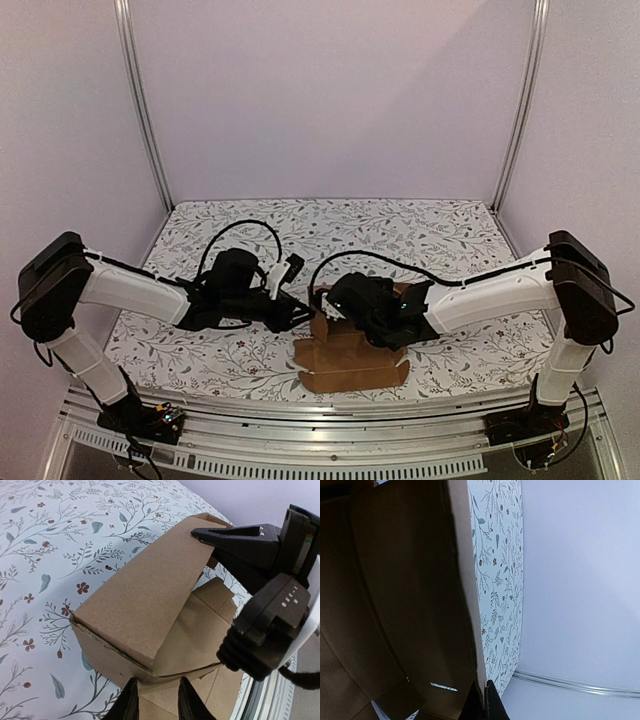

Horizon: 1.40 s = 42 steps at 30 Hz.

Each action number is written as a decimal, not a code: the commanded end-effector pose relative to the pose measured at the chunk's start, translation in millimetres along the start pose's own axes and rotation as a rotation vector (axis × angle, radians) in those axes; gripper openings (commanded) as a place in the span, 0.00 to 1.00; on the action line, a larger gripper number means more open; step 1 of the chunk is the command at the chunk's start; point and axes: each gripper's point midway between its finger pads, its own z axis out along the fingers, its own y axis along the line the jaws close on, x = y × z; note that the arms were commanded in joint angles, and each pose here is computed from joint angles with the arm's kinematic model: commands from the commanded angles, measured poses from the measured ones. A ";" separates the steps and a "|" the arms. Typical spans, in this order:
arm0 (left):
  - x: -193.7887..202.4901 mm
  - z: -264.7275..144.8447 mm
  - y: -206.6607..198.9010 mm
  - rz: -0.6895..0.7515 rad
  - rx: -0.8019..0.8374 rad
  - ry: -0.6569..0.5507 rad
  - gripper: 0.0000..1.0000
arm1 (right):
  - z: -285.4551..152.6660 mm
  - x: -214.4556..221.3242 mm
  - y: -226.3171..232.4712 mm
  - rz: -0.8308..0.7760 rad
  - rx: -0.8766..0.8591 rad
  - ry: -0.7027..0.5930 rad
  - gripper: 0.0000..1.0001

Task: Fold the paper box

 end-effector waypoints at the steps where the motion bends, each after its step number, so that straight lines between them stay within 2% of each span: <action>1: 9.3 8.5 -1.7 0.043 -0.056 0.025 0.27 | -4.0 -5.5 -0.1 0.015 0.030 0.018 0.00; 13: 11.8 -0.7 3.6 0.119 -0.233 -0.005 0.26 | -18.2 -2.2 8.0 -0.007 0.077 0.044 0.00; 26: 9.8 -6.8 7.2 0.135 -0.340 -0.048 0.26 | -20.8 -0.9 24.1 0.000 0.086 0.080 0.00; 42: 23.4 12.6 -14.1 0.162 -0.313 -0.034 0.27 | -26.6 0.6 25.3 0.049 0.066 0.112 0.00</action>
